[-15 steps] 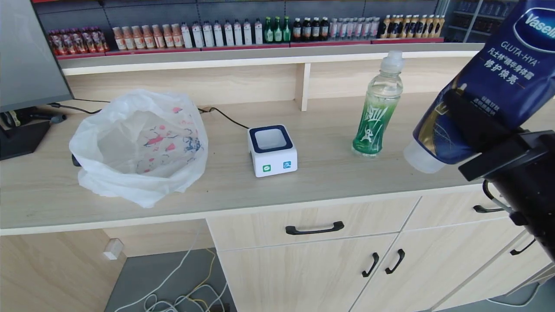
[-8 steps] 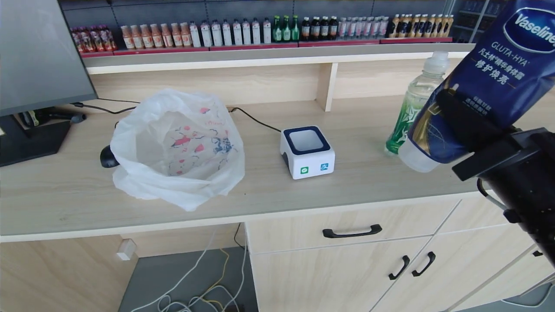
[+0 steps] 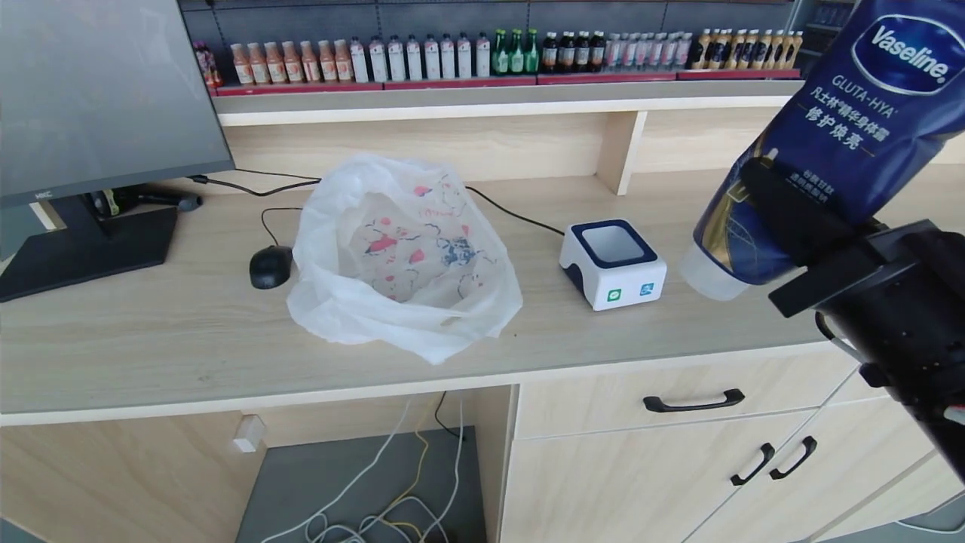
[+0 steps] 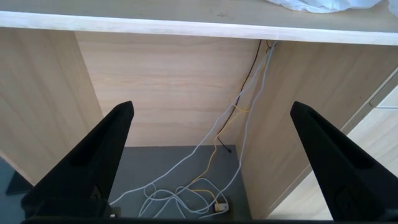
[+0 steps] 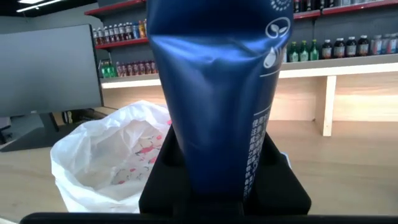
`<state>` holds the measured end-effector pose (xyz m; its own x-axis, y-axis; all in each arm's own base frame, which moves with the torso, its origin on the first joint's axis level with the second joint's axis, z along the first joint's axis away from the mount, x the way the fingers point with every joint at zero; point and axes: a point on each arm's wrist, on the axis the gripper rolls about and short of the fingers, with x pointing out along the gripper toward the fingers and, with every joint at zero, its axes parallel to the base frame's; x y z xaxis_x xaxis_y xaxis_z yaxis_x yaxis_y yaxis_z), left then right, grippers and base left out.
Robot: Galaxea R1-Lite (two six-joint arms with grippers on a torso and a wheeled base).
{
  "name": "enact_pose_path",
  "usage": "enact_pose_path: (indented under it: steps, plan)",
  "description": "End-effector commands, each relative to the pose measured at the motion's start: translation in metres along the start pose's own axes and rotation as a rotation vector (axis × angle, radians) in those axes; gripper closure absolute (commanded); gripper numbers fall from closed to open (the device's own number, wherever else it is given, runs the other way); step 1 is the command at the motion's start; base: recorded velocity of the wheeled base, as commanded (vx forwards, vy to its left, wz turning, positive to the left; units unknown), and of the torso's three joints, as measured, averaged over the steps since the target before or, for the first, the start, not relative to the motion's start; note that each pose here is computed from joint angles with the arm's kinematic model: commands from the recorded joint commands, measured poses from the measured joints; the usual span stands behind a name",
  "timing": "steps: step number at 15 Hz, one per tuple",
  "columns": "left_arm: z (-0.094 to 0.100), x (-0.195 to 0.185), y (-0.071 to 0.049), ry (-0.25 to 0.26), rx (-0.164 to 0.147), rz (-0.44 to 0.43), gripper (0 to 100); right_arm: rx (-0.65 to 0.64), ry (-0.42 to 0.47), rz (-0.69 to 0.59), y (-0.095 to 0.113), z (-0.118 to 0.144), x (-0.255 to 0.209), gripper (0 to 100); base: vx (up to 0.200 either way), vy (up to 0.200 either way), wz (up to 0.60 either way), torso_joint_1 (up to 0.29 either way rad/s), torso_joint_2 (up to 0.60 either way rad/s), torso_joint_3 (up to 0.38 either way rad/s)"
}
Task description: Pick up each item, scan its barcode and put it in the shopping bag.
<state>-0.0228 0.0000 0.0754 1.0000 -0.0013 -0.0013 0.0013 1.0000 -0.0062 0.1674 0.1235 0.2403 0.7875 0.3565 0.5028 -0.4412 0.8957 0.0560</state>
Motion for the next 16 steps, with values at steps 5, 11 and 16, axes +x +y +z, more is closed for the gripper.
enact_pose_path:
  steps: [5,11,16]
  plan:
    - [0.000,0.000,0.000,-0.001,0.003,0.000,0,-0.014,0.019,0.019,0.003,-0.007,0.005,100,0.000,0.000,0.00,0.000,0.00,0.000]
    - [0.000,0.000,0.000,-0.001,0.003,0.001,0,0.092,0.054,-0.004,0.007,-0.035,0.051,100,0.000,0.000,0.00,0.000,0.00,0.000]
    - [0.000,0.000,0.000,-0.001,0.003,0.000,0,0.332,0.041,-0.018,0.011,-0.044,0.090,100,0.000,0.000,0.00,0.000,0.00,0.000]
